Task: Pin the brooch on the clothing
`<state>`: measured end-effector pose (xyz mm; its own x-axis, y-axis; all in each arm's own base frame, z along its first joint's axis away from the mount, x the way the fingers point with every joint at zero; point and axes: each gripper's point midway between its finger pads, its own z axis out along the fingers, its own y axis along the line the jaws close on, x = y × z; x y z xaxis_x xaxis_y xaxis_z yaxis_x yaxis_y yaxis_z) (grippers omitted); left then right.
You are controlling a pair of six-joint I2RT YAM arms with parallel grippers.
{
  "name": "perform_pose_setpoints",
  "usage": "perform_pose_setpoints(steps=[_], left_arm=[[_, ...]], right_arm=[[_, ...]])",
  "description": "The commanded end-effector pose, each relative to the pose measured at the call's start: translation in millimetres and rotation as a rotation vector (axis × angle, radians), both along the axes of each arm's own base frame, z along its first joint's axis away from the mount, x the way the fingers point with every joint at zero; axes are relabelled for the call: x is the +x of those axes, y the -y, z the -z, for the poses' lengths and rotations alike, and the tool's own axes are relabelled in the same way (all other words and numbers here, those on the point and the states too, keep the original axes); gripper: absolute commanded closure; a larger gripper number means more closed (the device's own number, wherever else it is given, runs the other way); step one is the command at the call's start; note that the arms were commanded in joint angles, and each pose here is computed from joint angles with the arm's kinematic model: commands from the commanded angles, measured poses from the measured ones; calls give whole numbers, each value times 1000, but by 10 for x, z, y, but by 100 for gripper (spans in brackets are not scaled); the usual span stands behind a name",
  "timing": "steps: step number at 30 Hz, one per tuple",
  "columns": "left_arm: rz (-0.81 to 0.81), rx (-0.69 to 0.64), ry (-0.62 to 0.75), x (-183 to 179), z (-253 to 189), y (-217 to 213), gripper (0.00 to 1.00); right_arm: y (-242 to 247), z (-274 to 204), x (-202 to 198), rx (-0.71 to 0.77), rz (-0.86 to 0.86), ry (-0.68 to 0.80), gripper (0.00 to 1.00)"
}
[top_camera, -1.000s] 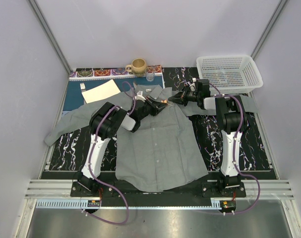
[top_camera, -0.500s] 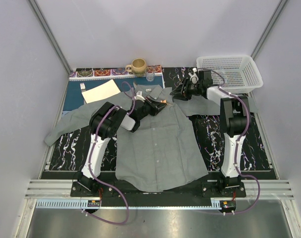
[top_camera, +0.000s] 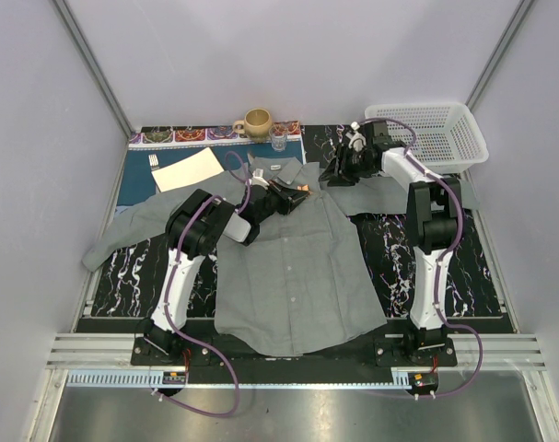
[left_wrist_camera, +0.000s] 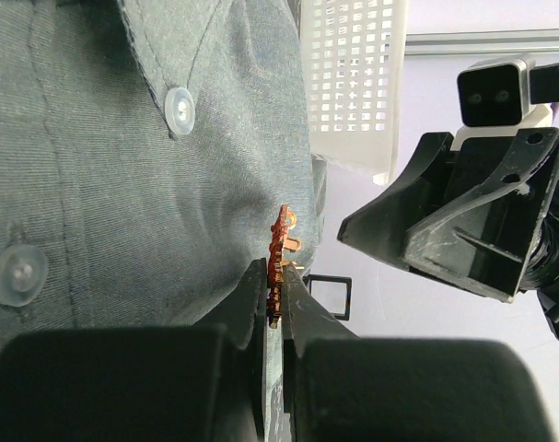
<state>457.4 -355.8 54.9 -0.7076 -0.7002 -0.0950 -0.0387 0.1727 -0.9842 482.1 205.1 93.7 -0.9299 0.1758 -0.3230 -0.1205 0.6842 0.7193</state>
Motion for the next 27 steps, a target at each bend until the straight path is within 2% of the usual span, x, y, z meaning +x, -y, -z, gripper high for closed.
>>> perform_pose_setpoints(steps=[1,7,12,15,19,20,27], left_arm=[[0,-82,113,52,-385,17,100],[2,-82,111,46,-381,24,100],[3,-85,110,44,-391,26,100],[3,-83,111,41,-388,24,100],[1,-83,105,43,-369,23,100],[3,-82,106,41,-368,24,100],[7,-89,108,52,-372,46,100]], right_arm=[[-91,121,-76,-51,-51,-23,51],[-148,226,-68,-75,-55,-36,52],[-184,269,-45,-75,-53,-44,58],[-191,284,-21,-72,-50,-39,66],[-204,254,-17,-67,-52,-32,96],[-210,237,-13,-63,-56,-26,100],[-252,185,-50,-35,-76,-18,100]])
